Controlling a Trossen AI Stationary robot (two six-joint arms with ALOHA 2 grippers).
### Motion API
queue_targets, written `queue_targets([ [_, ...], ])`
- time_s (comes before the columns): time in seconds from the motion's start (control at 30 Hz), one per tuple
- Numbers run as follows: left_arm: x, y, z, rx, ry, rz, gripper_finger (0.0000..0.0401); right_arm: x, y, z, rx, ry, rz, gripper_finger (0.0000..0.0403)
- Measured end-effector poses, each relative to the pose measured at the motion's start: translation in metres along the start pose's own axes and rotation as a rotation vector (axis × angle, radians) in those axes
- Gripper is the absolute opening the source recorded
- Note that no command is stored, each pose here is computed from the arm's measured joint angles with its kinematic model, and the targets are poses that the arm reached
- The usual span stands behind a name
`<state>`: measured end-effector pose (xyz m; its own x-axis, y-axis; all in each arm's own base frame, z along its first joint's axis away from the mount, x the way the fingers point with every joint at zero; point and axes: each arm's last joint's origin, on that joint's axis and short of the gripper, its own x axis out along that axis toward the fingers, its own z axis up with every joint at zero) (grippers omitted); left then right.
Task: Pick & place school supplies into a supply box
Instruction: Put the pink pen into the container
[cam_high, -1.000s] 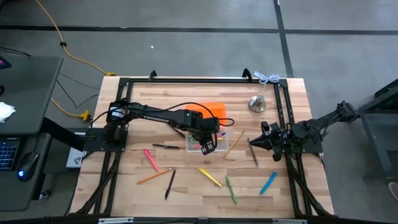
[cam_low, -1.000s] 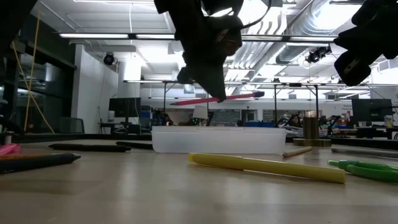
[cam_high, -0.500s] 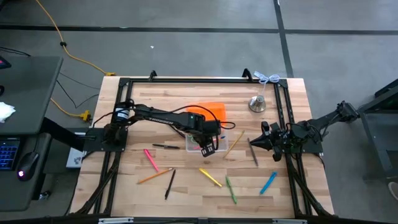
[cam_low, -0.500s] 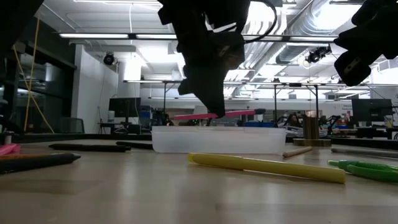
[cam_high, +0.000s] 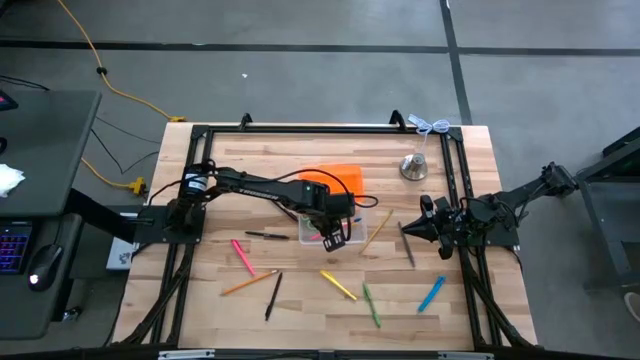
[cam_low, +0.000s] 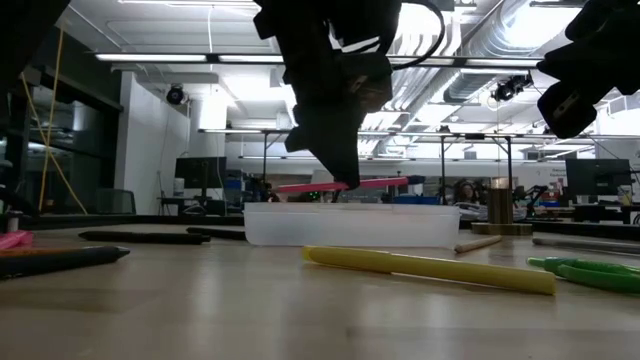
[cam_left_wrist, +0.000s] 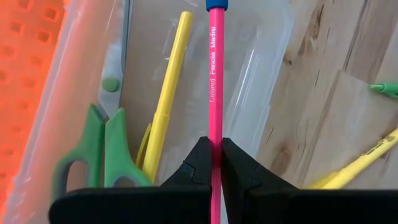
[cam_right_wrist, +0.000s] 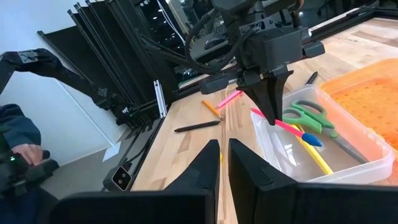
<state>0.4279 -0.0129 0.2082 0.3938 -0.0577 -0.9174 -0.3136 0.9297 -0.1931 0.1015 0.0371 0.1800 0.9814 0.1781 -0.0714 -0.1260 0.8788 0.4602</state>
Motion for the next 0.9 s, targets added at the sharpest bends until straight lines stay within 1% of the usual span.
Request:
queue_targets([
  [0.9,0.0001,0.0009,0.0001,0.026,-0.003,0.013,0.0042,0.0000,0.0007,0.0012,0.004,-0.013,0.007,0.0012],
])
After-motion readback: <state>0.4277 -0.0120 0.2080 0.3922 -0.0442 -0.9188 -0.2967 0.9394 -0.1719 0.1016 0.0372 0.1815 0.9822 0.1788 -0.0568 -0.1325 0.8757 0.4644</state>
